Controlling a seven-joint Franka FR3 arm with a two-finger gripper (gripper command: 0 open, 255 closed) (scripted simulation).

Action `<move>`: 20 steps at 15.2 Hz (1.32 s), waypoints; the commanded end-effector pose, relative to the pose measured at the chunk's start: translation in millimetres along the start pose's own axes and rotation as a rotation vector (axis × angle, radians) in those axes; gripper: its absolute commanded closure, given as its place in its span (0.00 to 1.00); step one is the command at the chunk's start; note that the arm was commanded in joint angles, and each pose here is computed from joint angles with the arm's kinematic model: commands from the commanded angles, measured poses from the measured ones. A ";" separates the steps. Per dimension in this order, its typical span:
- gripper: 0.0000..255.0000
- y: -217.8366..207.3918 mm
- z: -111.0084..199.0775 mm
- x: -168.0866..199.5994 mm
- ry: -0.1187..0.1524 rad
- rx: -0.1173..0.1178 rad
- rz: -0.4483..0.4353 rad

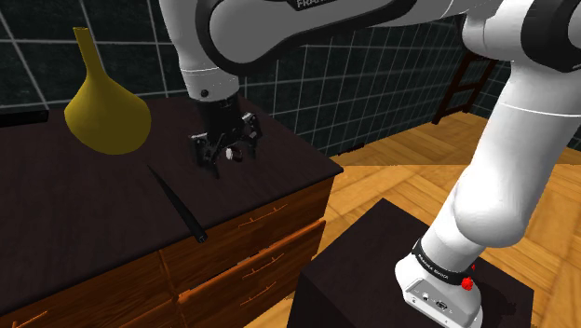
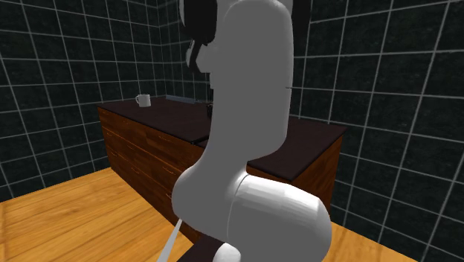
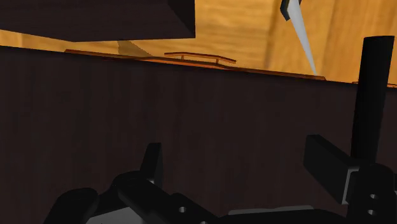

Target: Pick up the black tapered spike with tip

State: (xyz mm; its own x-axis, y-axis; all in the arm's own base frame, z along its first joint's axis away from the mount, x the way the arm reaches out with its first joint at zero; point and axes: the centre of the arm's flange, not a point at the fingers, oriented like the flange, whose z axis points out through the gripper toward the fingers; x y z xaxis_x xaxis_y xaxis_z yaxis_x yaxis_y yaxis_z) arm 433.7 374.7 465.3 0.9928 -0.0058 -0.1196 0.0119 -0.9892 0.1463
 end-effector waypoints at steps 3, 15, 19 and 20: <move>0.00 -48.1 2.9 19.9 0.004 -0.005 0.006; 0.00 -129.7 34.9 57.0 0.009 -0.013 0.013; 0.00 -131.7 48.3 58.6 0.009 -0.013 0.013; 1.00 -131.5 47.9 58.7 0.009 -0.013 0.012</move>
State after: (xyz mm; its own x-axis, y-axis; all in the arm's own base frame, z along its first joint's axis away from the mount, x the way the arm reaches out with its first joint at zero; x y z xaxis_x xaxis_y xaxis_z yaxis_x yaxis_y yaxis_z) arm 484.6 497.7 393.4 0.9940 -0.0165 -0.1083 0.0010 -0.9872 0.1592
